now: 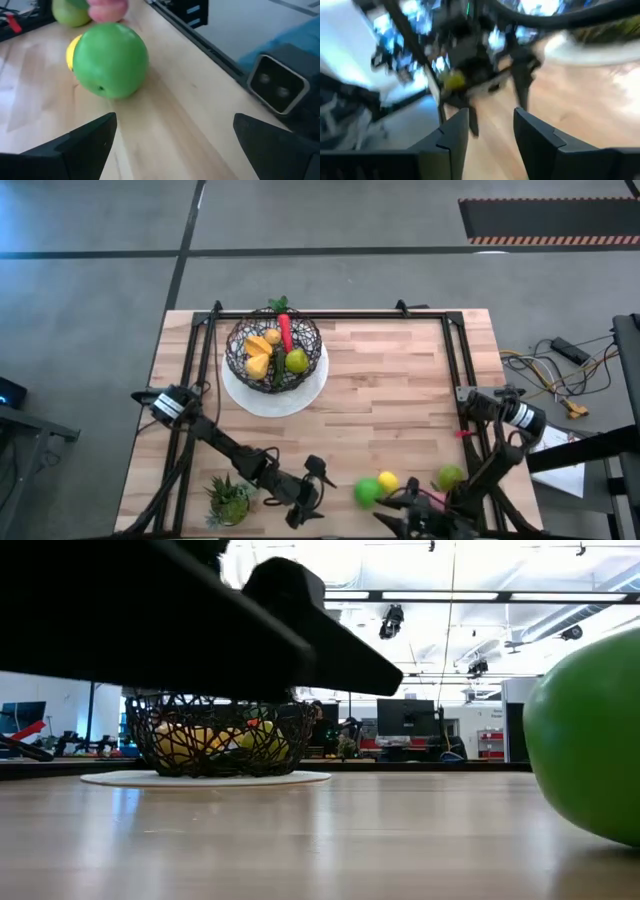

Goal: Build produce basket
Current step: Put the green apple into the wire basket

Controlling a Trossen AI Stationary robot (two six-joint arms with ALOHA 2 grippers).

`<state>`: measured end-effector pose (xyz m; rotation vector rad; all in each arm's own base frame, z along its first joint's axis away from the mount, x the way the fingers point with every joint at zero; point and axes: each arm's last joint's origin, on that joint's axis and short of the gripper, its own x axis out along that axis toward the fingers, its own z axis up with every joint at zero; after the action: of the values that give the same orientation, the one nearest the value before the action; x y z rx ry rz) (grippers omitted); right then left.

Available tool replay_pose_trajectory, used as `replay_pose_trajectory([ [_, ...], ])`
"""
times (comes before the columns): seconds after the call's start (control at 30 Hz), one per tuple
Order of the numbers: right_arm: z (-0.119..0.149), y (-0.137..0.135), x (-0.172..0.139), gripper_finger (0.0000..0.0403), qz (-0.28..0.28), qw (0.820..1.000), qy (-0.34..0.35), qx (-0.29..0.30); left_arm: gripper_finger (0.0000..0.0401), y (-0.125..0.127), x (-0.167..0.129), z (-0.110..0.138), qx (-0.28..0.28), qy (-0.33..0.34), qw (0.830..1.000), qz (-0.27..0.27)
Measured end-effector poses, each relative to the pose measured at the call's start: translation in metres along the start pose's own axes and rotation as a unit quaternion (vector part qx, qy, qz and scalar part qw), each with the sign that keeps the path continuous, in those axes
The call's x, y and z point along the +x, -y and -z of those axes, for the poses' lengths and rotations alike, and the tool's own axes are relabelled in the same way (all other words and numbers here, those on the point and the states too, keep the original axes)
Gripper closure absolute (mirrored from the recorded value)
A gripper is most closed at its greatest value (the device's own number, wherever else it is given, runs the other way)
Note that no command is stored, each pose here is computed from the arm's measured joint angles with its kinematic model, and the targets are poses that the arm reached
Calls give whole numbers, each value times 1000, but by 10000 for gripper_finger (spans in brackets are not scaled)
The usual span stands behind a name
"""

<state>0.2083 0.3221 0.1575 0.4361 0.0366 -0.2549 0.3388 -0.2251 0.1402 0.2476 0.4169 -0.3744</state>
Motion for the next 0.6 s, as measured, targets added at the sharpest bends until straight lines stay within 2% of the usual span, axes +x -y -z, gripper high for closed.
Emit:
replay_pose_trajectory([
  [0.1,-11,12,26,276,-1,996,-94,-6,17,-5,1,-1,-5,8,1000,-6],
  [0.17,-26,19,43,289,31,983,-180,-5,17,-6,1,-3,-8,18,1000,-8],
  [0.33,-63,29,63,323,151,928,-335,-58,17,-6,1,-4,-9,21,1000,-9],
  [0.47,-85,21,60,349,174,890,-416,-61,17,-7,1,-4,-9,21,1000,-13],
  [0.6,-85,24,54,370,208,863,-460,-30,17,-8,1,-3,-9,19,999,-36],
])
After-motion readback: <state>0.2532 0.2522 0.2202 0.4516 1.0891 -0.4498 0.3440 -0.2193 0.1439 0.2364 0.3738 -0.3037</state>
